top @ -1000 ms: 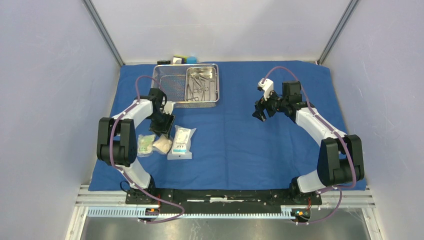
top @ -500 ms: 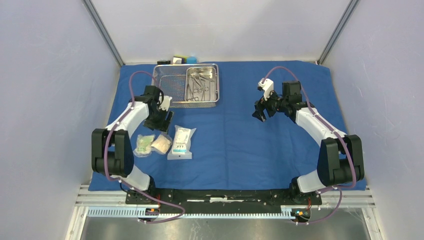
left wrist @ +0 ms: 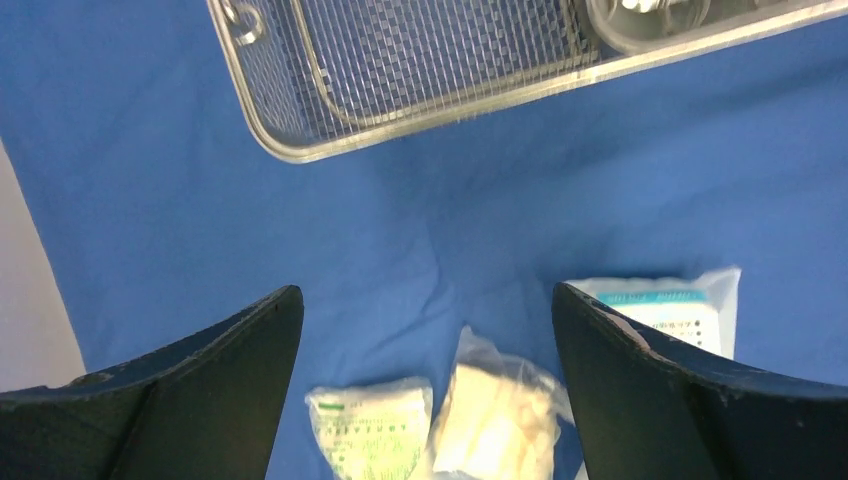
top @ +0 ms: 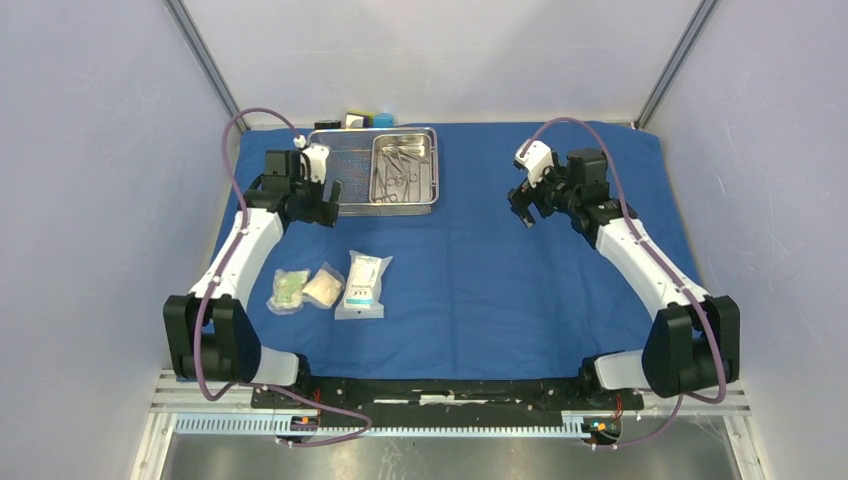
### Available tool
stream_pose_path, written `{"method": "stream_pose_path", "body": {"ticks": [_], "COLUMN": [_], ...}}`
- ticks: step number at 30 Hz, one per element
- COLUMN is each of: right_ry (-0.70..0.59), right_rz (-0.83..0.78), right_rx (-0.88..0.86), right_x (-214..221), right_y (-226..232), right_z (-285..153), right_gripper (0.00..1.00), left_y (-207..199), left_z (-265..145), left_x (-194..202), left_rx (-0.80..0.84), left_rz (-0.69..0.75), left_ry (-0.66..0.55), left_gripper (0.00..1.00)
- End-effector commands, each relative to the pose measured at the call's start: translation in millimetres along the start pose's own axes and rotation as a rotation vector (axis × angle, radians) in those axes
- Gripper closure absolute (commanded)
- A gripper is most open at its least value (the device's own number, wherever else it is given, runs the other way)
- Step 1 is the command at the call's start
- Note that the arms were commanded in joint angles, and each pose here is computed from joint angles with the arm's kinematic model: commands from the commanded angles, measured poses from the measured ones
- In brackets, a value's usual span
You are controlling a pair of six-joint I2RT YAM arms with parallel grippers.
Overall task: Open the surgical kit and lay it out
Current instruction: Pick up the medical item from the container.
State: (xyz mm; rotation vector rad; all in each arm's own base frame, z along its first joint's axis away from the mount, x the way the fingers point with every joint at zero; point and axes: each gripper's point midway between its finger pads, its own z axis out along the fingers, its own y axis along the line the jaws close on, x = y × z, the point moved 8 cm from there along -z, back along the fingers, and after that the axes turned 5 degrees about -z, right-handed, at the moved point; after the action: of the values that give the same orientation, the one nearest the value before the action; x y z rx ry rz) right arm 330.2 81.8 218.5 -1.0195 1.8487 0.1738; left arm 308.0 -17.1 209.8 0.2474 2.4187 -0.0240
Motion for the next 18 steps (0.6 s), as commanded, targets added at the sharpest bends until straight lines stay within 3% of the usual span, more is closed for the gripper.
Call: {"method": "stream_pose_path", "body": {"ticks": [1,10,18], "right_ry": [-0.036,-0.050,-0.058], "right_rz": [-0.077,0.003,0.052], "right_rx": [0.214,0.366,0.303], "right_x": [-28.3,-19.0,-6.4], "right_y": [-27.4,-28.0,-18.8], "right_z": [-23.4,-34.8,-18.7], "right_gripper": [0.02,0.02,0.02], "left_y": [3.4,-11.4,-28.1], "left_z": [-9.2,4.0,18.6], "left_x": [-36.1,-65.1,-100.1], "left_rx": [0.036,0.205,0.311], "left_rz": [-0.060,-0.130,-0.139], "left_ry": [-0.210,-0.222,-0.209], "left_gripper": [0.00,0.00,0.00]}}
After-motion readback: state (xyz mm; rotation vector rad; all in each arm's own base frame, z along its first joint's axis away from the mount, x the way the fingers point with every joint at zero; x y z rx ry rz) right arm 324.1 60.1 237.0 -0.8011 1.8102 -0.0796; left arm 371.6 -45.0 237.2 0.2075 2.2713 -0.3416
